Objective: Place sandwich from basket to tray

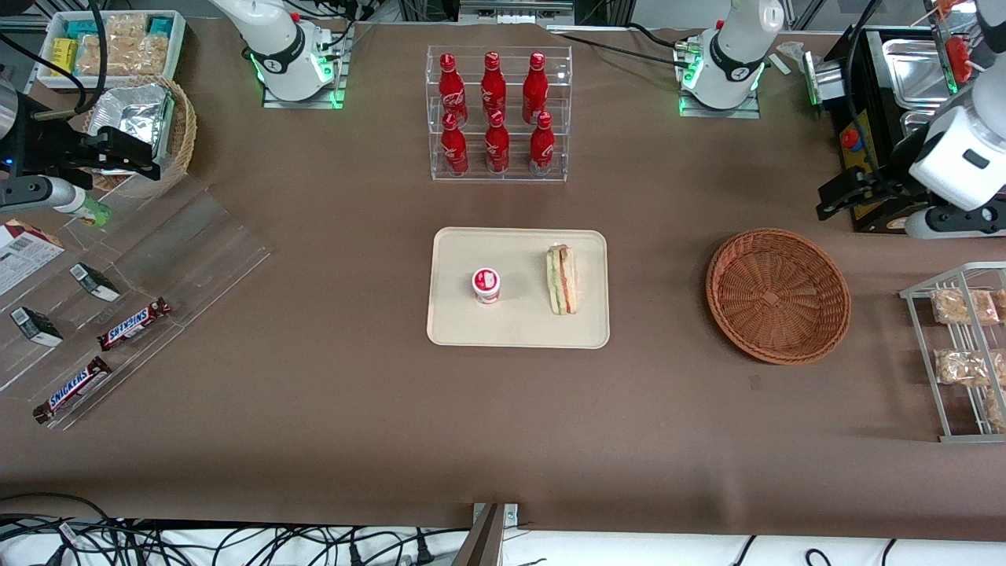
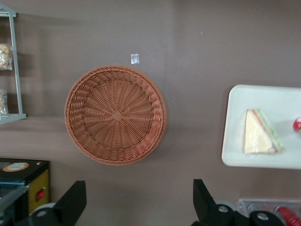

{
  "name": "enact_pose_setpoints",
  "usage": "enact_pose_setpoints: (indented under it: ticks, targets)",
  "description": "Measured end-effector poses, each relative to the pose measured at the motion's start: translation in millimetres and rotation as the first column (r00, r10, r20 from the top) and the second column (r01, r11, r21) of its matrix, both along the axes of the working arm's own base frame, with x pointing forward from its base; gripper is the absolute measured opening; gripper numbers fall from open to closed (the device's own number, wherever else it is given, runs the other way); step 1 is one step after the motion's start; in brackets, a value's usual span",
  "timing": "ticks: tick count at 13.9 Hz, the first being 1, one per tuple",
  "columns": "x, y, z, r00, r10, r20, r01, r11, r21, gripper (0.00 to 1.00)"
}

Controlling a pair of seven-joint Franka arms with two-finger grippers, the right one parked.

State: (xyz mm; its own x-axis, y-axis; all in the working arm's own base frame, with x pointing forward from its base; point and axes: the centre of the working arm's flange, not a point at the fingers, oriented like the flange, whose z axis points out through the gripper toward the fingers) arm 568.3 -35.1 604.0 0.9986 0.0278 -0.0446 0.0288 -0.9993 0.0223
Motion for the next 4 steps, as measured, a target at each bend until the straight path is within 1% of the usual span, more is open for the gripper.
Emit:
enact_pose_setpoints:
  ticks: [2, 4]
  targets:
    - [-2.5, 11.0, 1.3, 0.998, -0.055, -0.007, 0.055, 0.999, -0.001, 1.0]
    - [-2.7, 12.1, 1.4, 0.997, -0.074, -0.007, 0.074, 0.997, -0.002, 1.0]
